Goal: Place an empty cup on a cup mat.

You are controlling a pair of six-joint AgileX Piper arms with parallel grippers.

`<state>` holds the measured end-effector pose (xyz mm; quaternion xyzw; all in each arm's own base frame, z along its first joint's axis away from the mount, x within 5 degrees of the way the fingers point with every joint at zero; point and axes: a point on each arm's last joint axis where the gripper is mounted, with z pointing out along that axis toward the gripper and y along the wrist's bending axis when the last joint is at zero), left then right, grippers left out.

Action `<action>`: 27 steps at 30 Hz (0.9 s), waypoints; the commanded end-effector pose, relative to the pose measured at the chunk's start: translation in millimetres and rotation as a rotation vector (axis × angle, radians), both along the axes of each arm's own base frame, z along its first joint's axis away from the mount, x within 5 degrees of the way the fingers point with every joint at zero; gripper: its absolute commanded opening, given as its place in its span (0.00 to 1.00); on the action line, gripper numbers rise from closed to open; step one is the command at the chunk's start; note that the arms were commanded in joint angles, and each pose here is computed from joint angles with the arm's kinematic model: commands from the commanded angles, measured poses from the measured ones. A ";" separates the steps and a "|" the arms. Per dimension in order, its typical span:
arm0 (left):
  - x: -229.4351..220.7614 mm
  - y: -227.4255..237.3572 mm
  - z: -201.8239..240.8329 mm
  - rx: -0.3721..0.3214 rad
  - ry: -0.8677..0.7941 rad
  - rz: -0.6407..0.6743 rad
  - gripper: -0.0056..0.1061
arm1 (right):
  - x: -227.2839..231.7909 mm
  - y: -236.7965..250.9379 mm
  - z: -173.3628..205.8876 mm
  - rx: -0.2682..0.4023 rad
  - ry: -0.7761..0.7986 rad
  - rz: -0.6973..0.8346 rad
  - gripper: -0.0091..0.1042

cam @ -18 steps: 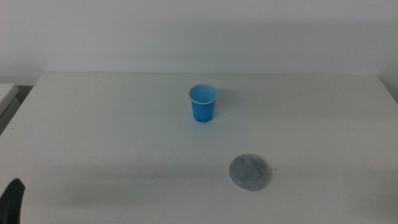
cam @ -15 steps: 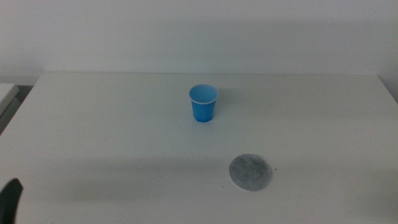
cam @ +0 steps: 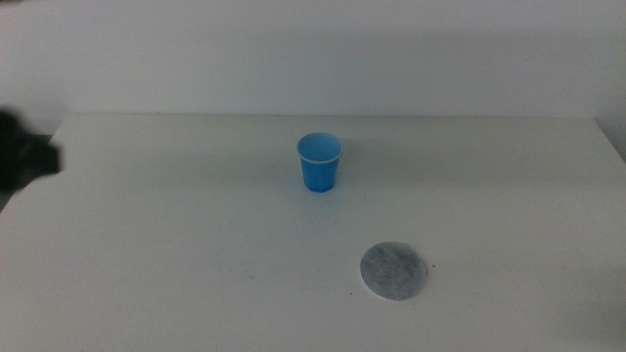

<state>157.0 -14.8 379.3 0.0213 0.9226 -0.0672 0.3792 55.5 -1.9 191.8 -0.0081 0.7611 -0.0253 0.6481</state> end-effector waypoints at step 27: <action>292.7 -189.3 -125.2 0.008 0.294 -0.255 0.89 | -0.1 0.0 -0.2 -0.010 -0.008 0.003 0.90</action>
